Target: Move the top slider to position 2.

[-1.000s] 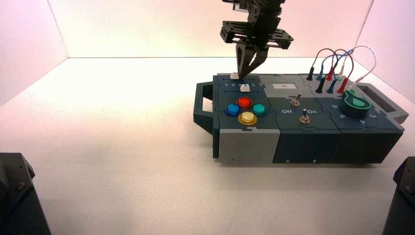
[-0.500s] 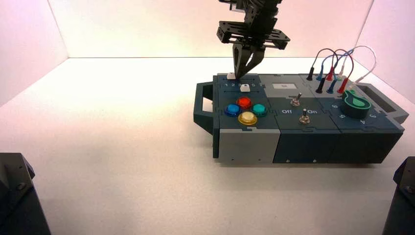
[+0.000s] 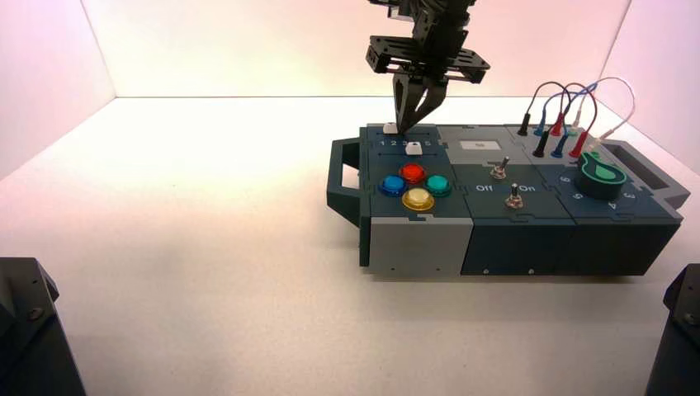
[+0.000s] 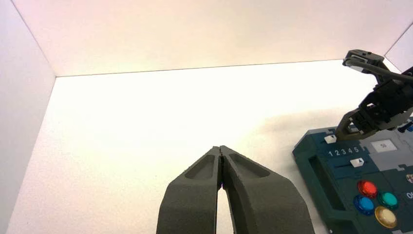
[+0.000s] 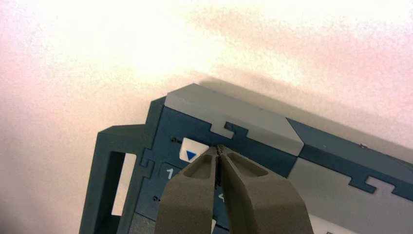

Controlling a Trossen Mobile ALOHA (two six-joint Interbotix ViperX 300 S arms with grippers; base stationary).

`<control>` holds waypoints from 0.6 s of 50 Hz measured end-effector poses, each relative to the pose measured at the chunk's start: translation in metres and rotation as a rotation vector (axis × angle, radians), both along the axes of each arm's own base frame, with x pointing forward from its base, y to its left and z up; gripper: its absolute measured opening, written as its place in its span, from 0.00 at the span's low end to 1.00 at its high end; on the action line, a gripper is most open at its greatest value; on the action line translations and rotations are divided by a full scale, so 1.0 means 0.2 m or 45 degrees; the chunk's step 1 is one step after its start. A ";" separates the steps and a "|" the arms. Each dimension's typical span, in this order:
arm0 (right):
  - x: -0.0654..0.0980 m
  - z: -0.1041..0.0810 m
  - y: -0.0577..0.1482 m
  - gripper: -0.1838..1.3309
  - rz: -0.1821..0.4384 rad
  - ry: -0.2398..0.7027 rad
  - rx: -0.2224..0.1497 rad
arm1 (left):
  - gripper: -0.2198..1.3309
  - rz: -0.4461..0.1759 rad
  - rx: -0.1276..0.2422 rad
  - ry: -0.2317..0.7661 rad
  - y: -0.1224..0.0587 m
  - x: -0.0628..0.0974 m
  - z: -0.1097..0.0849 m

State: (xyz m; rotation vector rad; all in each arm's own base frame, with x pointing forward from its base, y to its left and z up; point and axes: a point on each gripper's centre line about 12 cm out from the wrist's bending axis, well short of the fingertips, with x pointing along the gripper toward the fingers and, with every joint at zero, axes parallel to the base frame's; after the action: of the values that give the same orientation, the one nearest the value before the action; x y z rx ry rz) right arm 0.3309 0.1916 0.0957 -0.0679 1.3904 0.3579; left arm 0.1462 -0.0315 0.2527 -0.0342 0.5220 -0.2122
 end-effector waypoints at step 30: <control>-0.07 0.13 -0.13 0.03 -0.023 -0.038 -0.009 | 0.04 0.003 -0.001 0.002 0.00 0.00 0.00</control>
State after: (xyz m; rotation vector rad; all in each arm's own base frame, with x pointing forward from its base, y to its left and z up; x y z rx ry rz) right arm 0.3171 0.1663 0.1213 -0.0663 1.3621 0.3360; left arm 0.1461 -0.0313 0.2525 -0.0360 0.5237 -0.2105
